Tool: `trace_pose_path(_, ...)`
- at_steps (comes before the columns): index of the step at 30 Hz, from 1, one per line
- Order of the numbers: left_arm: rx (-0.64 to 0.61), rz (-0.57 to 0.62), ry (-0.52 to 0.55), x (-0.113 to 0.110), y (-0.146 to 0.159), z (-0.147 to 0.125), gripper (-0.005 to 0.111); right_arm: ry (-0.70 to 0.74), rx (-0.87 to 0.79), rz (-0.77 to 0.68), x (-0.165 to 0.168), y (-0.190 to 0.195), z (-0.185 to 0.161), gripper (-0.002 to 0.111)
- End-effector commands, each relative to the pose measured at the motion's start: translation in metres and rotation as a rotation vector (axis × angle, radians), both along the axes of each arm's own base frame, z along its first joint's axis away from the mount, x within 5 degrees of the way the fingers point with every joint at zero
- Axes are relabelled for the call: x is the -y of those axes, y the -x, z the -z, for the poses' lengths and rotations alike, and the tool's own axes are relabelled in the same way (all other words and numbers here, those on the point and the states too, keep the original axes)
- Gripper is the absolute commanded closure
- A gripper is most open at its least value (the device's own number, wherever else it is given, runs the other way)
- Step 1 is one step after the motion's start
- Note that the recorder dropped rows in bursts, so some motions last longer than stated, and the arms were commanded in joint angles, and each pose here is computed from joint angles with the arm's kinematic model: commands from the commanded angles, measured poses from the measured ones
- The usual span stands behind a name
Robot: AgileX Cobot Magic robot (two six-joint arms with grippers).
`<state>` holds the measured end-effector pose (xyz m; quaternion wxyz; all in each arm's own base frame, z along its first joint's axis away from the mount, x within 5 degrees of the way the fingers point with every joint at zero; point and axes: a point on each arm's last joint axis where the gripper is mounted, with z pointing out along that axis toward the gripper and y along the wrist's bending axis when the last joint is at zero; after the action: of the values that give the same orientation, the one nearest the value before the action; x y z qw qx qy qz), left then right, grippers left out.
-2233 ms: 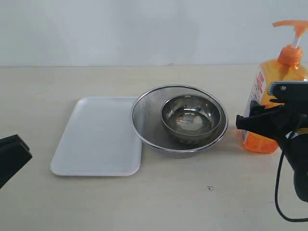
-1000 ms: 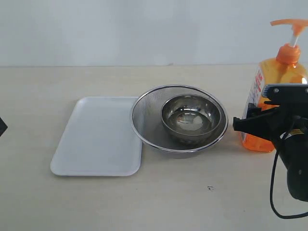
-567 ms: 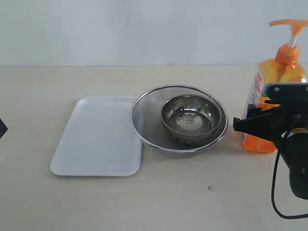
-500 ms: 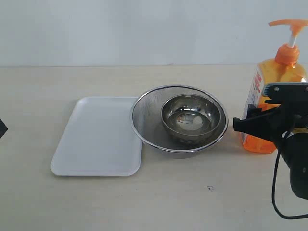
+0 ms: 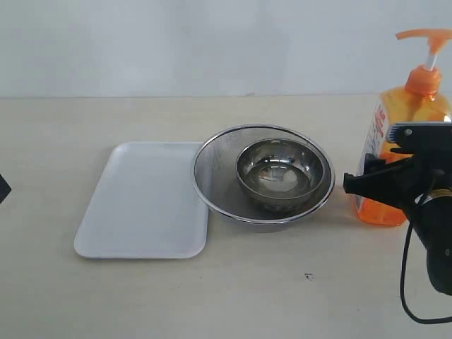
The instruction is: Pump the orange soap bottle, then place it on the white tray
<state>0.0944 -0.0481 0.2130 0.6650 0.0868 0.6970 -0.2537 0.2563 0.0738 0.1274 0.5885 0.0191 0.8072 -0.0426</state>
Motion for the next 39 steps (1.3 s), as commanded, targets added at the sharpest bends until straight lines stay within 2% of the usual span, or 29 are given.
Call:
trace_pose_path(1, 0.000, -0.006, 0.000, -0.001, 0.000, 0.001, 0.102, -0.020, 0.113, 0.004, 0.001, -0.002, -0.012, 0.108)
trace_pose_path(12, 0.000, -0.005, 0.000, -0.001, 0.000, 0.001, 0.102, -0.028, 0.209, -0.004, 0.000, -0.003, -0.021, 0.108)
trace_pose_path(35, -0.001, -0.003, 0.008, -0.001, 0.000, 0.001, 0.102, 0.015, 0.212, -0.063, -0.005, -0.003, -0.021, 0.108)
trace_pose_path(39, -0.004, -0.003, 0.012, -0.001, 0.000, 0.001, 0.102, 0.003, 0.243, -0.062, -0.005, -0.003, -0.030, 0.108)
